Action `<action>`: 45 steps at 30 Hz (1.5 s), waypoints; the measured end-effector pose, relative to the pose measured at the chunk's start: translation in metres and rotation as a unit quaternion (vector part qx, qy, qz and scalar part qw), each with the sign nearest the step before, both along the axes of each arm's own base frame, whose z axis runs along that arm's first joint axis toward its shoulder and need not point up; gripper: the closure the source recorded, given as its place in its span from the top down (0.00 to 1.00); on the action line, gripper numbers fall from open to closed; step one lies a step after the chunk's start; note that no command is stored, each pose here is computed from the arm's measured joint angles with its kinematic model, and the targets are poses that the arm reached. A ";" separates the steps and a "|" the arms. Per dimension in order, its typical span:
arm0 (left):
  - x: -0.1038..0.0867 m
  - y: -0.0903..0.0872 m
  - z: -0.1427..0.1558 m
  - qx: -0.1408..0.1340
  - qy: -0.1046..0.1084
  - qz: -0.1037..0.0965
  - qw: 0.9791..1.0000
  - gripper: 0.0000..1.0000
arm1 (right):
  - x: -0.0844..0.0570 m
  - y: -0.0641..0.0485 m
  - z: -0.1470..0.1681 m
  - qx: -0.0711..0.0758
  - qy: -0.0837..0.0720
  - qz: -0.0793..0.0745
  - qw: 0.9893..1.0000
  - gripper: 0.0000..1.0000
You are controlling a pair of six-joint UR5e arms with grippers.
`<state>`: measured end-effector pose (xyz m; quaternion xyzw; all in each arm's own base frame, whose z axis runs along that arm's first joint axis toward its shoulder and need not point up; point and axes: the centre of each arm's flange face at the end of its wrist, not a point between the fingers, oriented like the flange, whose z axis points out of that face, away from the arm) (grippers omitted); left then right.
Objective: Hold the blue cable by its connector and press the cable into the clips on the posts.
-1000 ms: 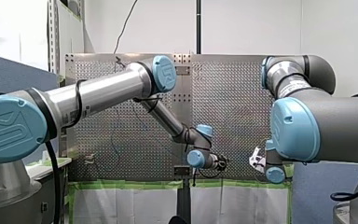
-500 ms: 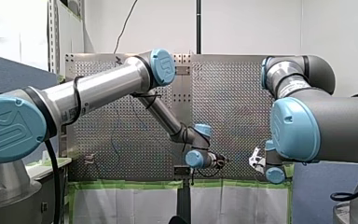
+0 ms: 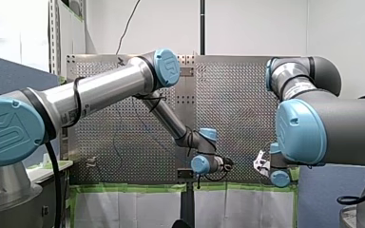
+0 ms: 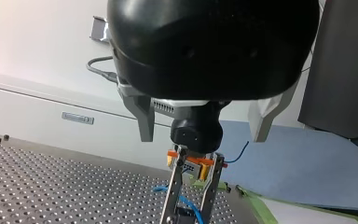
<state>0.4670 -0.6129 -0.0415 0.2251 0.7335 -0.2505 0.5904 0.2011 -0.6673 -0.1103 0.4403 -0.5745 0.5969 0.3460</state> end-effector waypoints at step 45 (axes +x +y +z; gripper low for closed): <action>-0.001 0.002 -0.001 -0.001 0.008 0.012 1.000 1.00 | 0.001 0.002 -0.004 0.002 -0.001 0.000 1.000 0.00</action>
